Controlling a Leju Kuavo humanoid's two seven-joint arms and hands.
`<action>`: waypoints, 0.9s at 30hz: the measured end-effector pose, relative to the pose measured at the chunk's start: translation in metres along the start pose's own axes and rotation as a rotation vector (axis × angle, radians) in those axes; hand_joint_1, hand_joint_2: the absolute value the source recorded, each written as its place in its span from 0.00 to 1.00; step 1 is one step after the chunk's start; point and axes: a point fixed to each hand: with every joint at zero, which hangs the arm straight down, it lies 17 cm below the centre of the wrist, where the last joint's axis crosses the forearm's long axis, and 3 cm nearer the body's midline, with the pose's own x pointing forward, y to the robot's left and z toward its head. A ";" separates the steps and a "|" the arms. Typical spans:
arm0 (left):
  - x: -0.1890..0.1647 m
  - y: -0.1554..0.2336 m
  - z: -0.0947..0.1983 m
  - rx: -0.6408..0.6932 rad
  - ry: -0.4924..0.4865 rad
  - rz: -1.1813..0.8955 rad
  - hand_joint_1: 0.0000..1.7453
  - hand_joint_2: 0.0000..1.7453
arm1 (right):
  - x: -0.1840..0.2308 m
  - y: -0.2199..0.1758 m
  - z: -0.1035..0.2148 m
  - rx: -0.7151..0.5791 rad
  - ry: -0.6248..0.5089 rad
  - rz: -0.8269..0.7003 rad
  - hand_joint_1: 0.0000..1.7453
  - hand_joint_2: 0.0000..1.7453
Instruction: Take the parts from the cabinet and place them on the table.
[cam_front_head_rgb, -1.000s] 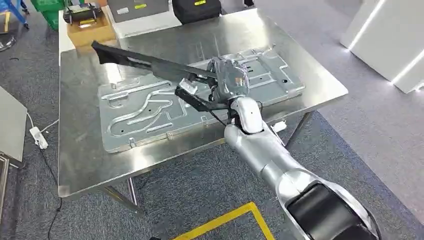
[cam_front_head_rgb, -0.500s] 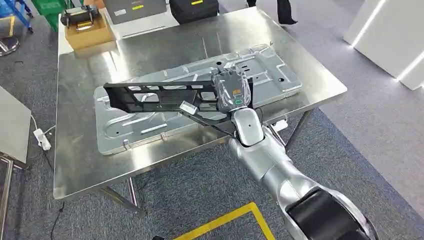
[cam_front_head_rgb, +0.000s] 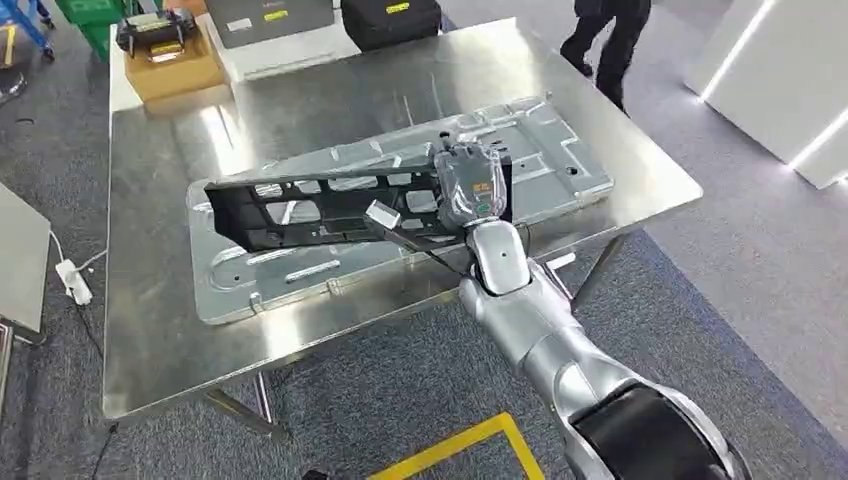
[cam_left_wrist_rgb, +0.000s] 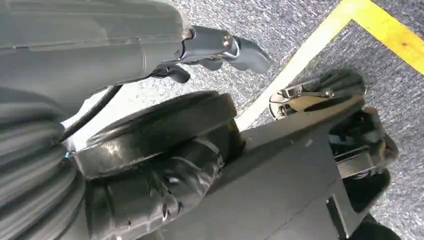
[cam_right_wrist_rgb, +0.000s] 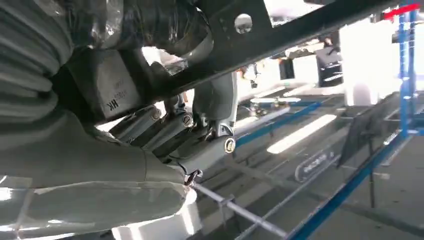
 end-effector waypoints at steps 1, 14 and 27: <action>0.000 0.000 0.000 0.000 0.000 0.000 0.00 1.00 | -0.001 -0.001 -0.001 -0.001 0.002 -0.001 0.89 1.00; 0.002 -0.001 0.000 -0.005 -0.009 -0.003 0.00 1.00 | 0.000 0.009 0.006 0.023 -0.020 -0.017 0.89 1.00; 0.002 -0.007 0.001 -0.018 -0.028 -0.030 0.00 1.00 | 0.021 -0.066 0.013 -0.221 -0.192 0.051 0.89 1.00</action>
